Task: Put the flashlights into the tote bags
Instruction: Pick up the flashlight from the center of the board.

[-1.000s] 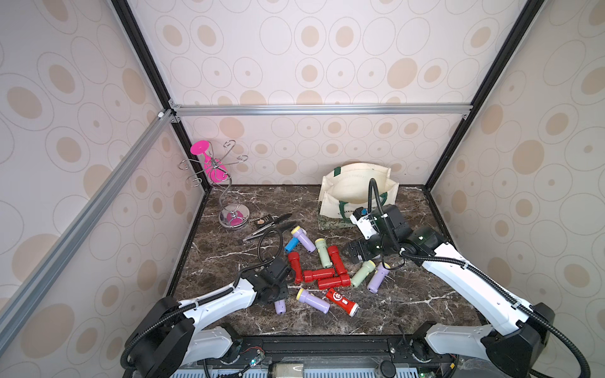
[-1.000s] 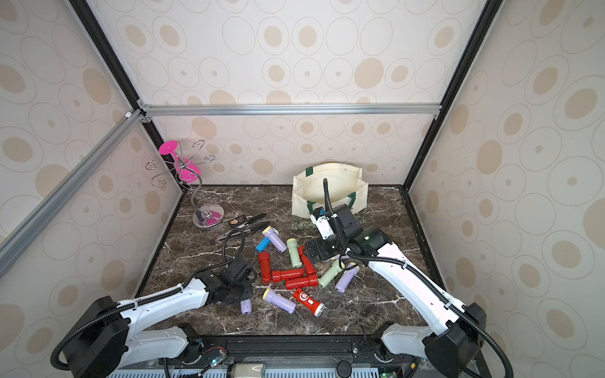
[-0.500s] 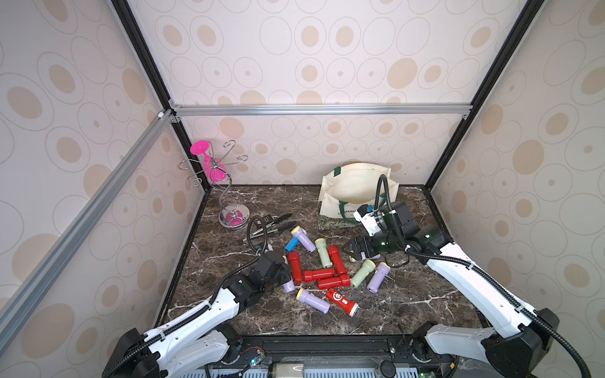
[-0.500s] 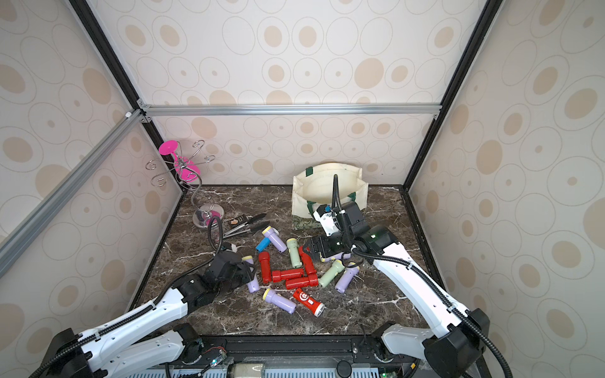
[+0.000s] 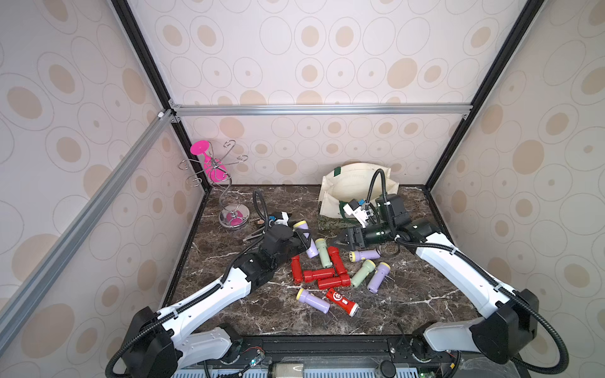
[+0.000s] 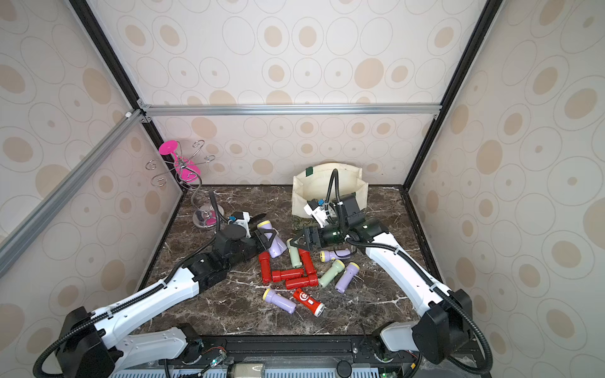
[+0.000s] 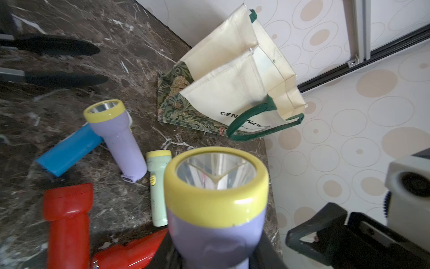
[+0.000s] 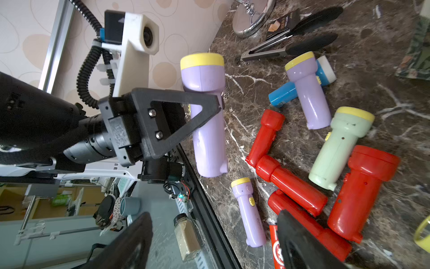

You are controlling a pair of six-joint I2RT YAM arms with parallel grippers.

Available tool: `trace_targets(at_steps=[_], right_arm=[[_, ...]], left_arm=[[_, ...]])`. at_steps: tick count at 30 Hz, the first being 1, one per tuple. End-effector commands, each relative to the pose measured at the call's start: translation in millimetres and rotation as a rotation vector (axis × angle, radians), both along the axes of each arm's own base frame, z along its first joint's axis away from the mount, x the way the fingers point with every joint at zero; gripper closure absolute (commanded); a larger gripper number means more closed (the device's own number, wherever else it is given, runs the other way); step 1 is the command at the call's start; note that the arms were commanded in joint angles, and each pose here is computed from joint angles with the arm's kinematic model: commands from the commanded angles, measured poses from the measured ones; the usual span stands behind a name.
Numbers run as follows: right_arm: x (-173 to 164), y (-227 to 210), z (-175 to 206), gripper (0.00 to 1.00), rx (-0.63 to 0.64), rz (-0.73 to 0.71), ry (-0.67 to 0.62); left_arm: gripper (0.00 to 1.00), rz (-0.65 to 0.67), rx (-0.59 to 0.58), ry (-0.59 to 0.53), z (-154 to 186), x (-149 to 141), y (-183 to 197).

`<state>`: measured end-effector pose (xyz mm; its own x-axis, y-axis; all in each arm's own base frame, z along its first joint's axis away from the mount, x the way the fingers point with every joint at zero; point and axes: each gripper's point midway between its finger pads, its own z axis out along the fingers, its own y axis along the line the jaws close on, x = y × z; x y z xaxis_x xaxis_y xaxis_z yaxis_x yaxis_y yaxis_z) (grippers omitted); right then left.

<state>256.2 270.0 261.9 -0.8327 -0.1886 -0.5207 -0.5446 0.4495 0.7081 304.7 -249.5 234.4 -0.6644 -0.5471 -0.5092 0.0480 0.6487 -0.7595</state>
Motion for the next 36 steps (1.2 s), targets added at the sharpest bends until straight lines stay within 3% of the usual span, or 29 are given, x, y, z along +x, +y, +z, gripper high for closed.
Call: trace_targets(at_steps=[1,9,21,27,36], right_arm=[[-6.3,7.6,10.9,0.15,0.057,0.057,-0.025],[4.6,21.3,1.0,0.26,-0.008,0.070,-0.043],[12.6,22.3,-11.5,0.20,-0.103,0.034,-0.120],[12.6,29.8,-12.4,0.35,-0.113,0.061,-0.128],[12.5,32.0,-19.0,0.33,-0.147,0.074,-0.147]], left_arm=[[0.89,-0.024,-0.129,-0.053,42.7,6.3,-20.4],[0.90,-0.088,-0.170,-0.004,41.0,9.0,-43.7],[0.90,-0.071,-0.303,0.044,33.1,5.2,-46.9],[0.91,-0.070,-0.330,0.053,31.3,4.3,-48.8],[0.92,-0.075,-0.355,0.059,32.9,6.7,-56.7]])
